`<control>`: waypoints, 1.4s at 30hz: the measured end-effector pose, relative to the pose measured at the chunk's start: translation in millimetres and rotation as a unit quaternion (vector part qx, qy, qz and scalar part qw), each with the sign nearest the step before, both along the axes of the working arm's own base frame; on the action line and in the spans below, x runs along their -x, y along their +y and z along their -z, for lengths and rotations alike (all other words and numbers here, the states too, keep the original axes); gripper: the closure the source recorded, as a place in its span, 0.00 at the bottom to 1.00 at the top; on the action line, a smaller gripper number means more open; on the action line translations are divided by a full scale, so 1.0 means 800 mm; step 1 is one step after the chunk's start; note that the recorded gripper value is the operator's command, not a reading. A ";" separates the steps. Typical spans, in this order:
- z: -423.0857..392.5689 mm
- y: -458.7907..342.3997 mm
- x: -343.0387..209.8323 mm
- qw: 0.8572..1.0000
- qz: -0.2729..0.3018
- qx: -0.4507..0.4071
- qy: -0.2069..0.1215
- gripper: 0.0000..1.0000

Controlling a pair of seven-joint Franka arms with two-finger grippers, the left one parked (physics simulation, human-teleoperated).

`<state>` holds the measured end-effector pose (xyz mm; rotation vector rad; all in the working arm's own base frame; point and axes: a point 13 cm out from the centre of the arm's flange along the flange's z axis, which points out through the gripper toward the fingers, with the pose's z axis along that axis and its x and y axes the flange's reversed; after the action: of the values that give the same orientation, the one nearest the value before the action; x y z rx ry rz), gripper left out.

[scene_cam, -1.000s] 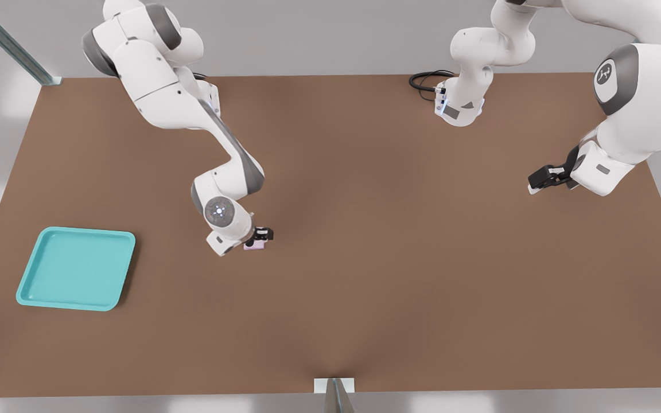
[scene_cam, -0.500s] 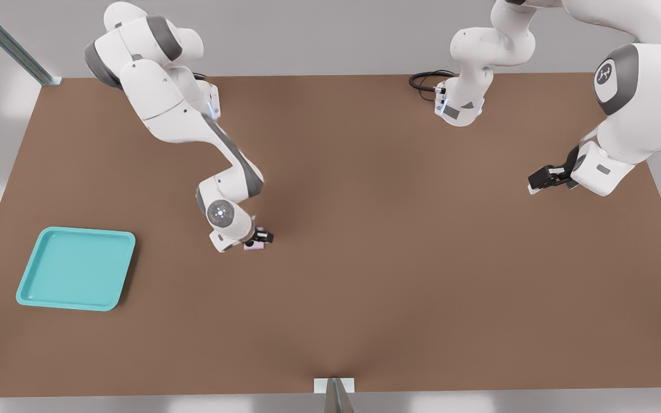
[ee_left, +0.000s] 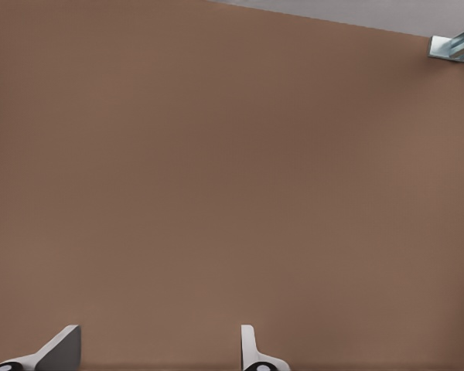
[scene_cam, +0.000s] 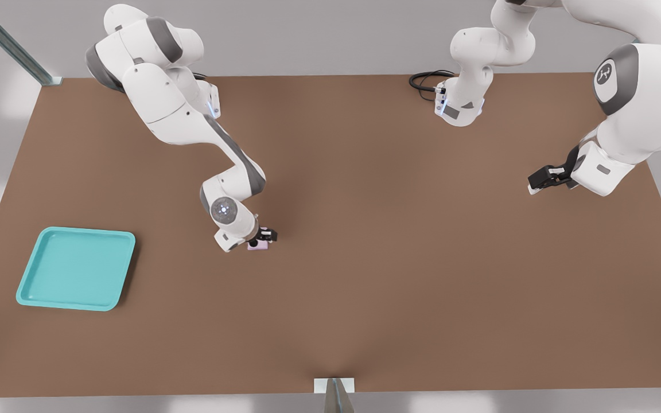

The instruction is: Keep left arm still and place phone on the tray with right arm

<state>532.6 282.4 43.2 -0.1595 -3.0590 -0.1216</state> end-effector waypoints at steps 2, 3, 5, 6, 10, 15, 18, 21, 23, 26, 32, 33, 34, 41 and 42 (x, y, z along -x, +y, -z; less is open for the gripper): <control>0.000 0.000 -0.001 1.000 -0.003 -0.001 -0.001 0.00; 0.000 0.000 -0.001 1.000 -0.004 -0.001 -0.002 0.00; 0.002 0.001 0.001 1.000 -0.008 -0.001 -0.001 0.00; 0.002 0.002 0.001 1.000 -0.012 0.000 -0.002 0.00; 0.009 0.003 0.005 1.000 -0.022 0.001 -0.004 0.00; 0.015 0.005 0.004 0.999 -0.030 -0.001 -0.012 0.01; 0.015 0.006 0.001 0.999 -0.035 -0.002 -0.017 0.03; 0.015 0.007 0.000 0.999 -0.038 -0.003 -0.021 0.03; 0.015 0.007 0.000 0.999 -0.039 -0.004 -0.023 0.03; 0.019 0.007 0.001 0.999 -0.043 -0.003 -0.023 0.03; 0.021 0.007 0.001 0.998 -0.049 -0.002 -0.026 0.16; 0.021 0.007 0.000 0.998 -0.050 -0.003 -0.026 0.18; 0.020 0.006 0.000 0.998 -0.050 -0.003 -0.026 0.18; -0.010 -0.002 -0.019 0.998 -0.047 -0.003 -0.045 0.19; -0.025 -0.008 -0.028 0.998 -0.042 -0.003 -0.053 0.19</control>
<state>555.2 276.2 63.3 -0.0231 -3.1648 -0.1385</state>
